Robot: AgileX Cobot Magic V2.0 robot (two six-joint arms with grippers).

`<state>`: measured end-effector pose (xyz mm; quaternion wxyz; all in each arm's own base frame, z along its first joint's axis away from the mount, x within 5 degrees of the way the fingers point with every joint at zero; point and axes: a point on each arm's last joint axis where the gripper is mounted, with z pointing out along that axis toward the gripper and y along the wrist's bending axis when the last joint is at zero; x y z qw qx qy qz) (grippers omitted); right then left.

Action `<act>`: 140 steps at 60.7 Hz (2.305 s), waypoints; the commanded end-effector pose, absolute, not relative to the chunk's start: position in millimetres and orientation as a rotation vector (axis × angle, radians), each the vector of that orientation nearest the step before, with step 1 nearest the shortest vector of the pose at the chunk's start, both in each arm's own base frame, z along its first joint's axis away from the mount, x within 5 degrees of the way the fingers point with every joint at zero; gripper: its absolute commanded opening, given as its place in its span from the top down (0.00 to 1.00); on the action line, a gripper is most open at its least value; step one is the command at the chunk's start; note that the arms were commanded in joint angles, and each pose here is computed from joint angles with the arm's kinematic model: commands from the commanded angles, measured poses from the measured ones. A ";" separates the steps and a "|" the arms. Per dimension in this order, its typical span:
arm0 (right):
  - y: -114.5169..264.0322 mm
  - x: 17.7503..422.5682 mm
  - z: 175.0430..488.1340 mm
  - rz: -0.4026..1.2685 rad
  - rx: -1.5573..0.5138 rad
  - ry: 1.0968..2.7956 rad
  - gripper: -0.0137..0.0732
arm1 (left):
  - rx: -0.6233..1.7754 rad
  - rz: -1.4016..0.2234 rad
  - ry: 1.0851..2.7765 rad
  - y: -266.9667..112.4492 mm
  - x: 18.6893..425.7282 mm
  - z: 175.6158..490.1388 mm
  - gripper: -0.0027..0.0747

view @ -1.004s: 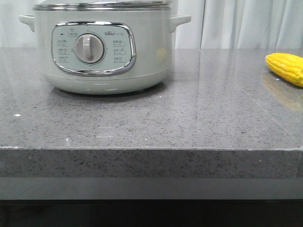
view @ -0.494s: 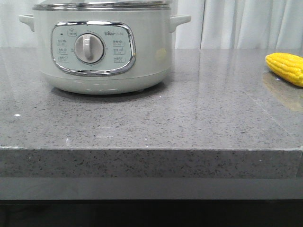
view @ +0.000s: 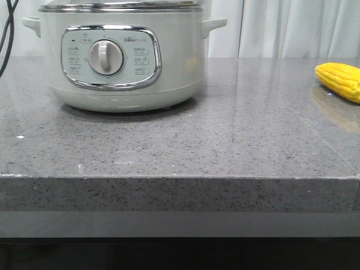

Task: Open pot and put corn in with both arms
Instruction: 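Lift the glass lid with the left gripper while lowering the right over corn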

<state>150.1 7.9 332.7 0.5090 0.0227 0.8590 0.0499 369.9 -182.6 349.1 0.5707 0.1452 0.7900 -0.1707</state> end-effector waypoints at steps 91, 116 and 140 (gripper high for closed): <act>6.2 152.9 350.9 0.101 0.047 1.959 0.16 | 0.371 -0.396 1.576 -80.7 157.8 493.7 0.68; 6.1 153.5 352.3 0.101 0.047 1.941 0.16 | 0.373 -0.394 1.604 -57.5 111.0 436.0 0.68; 5.3 179.9 373.3 0.089 0.050 2.035 0.16 | 0.379 -0.391 1.625 -58.3 112.5 433.7 0.68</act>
